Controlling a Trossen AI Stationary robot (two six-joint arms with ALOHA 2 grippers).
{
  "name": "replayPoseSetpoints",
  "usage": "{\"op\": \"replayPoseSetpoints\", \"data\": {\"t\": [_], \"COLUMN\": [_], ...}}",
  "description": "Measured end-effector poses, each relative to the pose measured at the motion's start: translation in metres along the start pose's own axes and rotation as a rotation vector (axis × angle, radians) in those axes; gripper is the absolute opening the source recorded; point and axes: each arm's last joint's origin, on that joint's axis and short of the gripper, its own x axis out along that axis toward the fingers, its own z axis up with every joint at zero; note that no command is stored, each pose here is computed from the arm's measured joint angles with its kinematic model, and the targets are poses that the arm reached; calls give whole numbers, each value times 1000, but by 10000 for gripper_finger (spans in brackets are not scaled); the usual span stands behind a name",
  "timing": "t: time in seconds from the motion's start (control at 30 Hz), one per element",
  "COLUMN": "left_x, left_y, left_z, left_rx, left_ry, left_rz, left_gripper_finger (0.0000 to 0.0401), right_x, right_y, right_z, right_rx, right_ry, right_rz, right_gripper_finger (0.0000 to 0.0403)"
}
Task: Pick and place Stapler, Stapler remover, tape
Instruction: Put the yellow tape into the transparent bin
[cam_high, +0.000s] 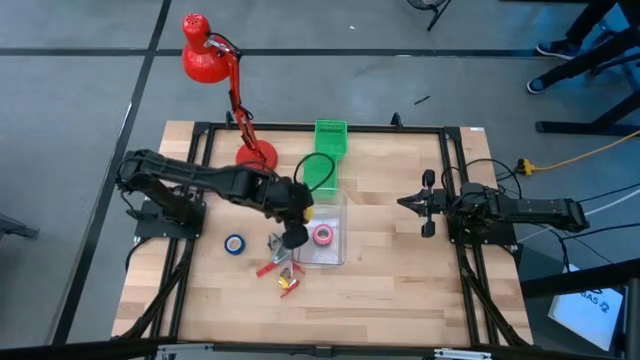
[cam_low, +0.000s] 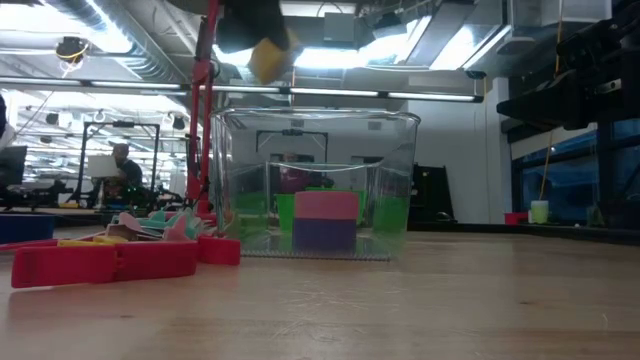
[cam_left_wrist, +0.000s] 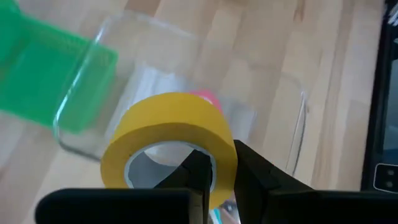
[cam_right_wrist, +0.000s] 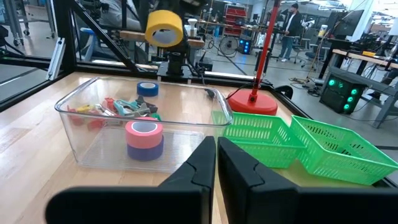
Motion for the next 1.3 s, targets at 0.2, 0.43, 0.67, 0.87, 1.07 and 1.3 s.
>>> {"op": "replayPoseSetpoints", "data": {"t": [0.2, 0.43, 0.67, 0.87, 1.07, 1.3], "left_x": [12, 49, 89, 110, 122, 130], "left_y": [6, 8, 22, 22, 18, 17], "left_z": [13, 15, 16, 28, 47, 51], "left_rx": [49, 36, -30, -30, -47, -48], "left_ry": [-70, 29, 157, 173, 277, 421], "left_rz": [-12, -74, -147, -204, -198, -133], "left_gripper_finger": [37, 37, 37, 37, 37, 37], "right_x": [0, 0, 0, 0, 0, 0], "right_y": [0, 0, 0, 0, 0, 0], "right_z": [0, 0, 0, 0, 0, 0], "right_rx": [0, 0, 0, 0, 0, 0], "right_ry": [1, 0, 0, 0, 0, 1], "right_rz": [0, 1, 1, 1, -1, -1], "right_gripper_finger": [21, 21, 21, 21, 21, 21]}}
